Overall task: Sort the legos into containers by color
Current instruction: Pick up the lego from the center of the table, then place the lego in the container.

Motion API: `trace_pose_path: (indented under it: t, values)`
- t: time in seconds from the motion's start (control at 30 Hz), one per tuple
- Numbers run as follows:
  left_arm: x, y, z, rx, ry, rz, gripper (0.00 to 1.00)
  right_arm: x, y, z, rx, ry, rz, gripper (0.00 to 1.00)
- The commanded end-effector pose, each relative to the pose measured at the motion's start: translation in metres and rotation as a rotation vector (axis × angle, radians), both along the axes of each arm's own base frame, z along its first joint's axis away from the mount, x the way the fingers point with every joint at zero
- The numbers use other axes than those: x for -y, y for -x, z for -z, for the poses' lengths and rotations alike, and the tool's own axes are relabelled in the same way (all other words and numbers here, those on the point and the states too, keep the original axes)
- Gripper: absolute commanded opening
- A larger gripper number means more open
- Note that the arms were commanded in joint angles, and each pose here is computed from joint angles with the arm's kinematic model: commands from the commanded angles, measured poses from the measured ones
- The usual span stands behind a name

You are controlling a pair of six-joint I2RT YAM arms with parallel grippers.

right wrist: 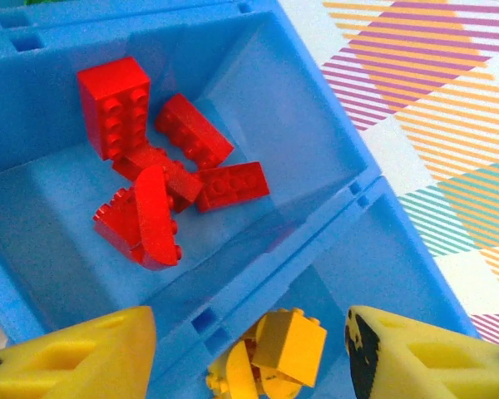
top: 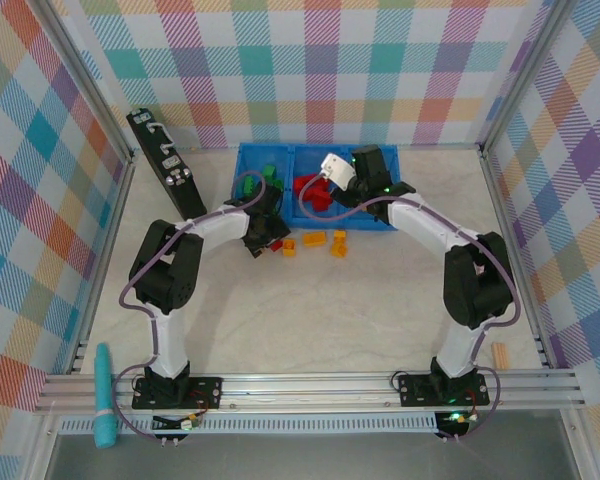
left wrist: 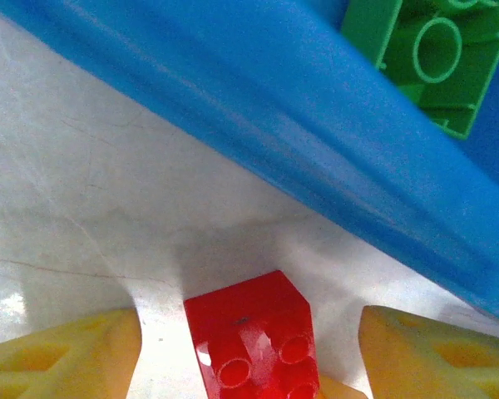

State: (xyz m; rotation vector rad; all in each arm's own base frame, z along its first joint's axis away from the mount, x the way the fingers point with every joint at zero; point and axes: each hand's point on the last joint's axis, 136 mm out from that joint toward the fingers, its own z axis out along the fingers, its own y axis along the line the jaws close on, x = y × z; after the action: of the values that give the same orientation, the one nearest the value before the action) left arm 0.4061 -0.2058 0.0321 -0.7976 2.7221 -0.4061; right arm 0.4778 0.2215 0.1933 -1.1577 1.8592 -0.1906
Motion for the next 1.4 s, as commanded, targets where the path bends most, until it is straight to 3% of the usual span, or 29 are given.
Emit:
trace_pose_path:
  t: [0.0, 0.3, 0.47, 0.57, 0.73, 0.87, 1.13, 1.37]
  values:
    - [0.005, 0.016, 0.028, -0.106, 0.007, 0.007, 0.66, 0.007, 0.002, -0.017, 0.039, -0.013, 0.023, 0.62]
    - [-0.007, 0.062, 0.050, -0.251, -0.045, 0.029, 0.52, 0.011, 0.000, -0.022, 0.067, -0.004, 0.020, 0.63]
    - [-0.019, 0.093, 0.055, -0.317, -0.077, 0.040, 0.39, 0.017, -0.001, -0.027, 0.083, -0.008, 0.029, 0.63]
    - [-0.027, 0.111, 0.050, -0.342, -0.107, 0.056, 0.31, 0.022, 0.000, -0.028, 0.090, -0.011, 0.037, 0.63]
    - [-0.042, 0.127, 0.017, -0.321, -0.158, 0.086, 0.26, 0.032, 0.004, -0.030, 0.094, -0.008, 0.058, 0.63]
    - [-0.041, 0.099, -0.046, -0.161, -0.184, 0.121, 0.25, 0.044, 0.013, -0.030, 0.079, -0.034, 0.092, 0.64]
    - [0.005, -0.005, -0.171, 0.222, -0.152, 0.220, 0.25, 0.053, 0.056, -0.010, -0.067, -0.226, 0.187, 0.63]
    - [0.053, -0.086, -0.202, 0.417, -0.103, 0.279, 0.24, 0.056, 0.090, -0.014, -0.157, -0.508, 0.309, 0.66]
